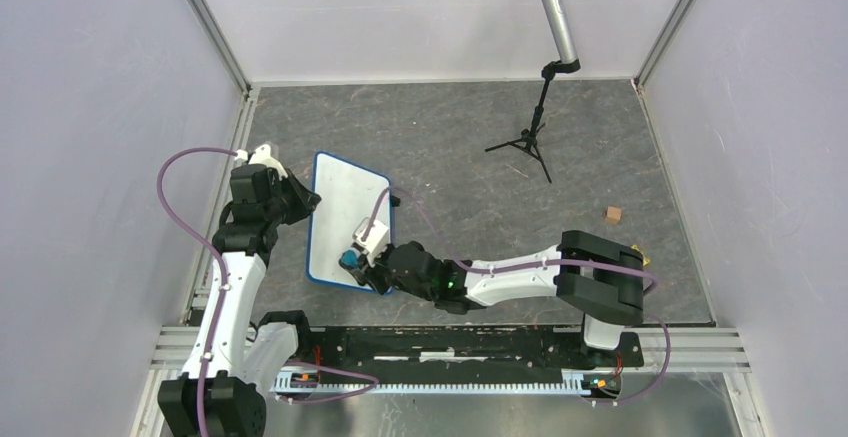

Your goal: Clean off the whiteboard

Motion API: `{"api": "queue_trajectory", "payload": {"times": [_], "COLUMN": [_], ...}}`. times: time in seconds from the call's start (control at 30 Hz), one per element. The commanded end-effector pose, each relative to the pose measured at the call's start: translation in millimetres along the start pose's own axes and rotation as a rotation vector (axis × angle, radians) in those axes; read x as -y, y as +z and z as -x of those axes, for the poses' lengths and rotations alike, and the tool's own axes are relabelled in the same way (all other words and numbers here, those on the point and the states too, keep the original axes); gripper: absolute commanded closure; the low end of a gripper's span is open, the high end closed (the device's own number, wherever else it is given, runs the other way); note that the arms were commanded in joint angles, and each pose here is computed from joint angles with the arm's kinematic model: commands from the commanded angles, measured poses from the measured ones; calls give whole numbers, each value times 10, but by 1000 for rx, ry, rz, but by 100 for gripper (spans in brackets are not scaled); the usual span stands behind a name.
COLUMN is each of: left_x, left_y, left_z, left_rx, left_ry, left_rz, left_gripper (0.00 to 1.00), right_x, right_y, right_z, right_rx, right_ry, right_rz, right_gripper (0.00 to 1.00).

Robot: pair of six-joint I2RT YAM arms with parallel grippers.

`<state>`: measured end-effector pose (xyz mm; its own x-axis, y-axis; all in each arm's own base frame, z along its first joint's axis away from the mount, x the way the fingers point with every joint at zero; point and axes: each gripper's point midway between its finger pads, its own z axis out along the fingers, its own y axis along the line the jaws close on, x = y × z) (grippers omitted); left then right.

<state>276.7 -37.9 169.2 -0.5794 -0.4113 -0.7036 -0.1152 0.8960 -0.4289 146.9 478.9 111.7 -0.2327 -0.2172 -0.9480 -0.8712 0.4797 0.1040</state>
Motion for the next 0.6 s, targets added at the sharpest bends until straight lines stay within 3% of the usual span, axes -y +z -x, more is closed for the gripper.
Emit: {"api": "queue_trajectory", "payload": {"times": [0.0, 0.13, 0.3, 0.43, 0.57], "left_x": [53, 56, 59, 59, 55], "left_y": [-16, -12, 4, 11, 19], "left_z": [-98, -101, -113, -124, -131], "left_rx": [-36, -38, -48, -53, -59], "left_ry": [-6, -5, -7, -6, -8], "left_rz": [-25, -27, -30, -31, -30], "left_gripper": [98, 98, 98, 98, 98], "right_x": [-369, -294, 171, 622, 1236], "right_y": [174, 253, 354, 532, 629], "right_z": [422, 674, 819, 711, 318], "right_rx": [58, 114, 157, 126, 66], "right_ry": [-25, -11, 68, 120, 201], "right_rz": [103, 88, 45, 31, -49], "right_gripper": [95, 95, 94, 93, 93]}}
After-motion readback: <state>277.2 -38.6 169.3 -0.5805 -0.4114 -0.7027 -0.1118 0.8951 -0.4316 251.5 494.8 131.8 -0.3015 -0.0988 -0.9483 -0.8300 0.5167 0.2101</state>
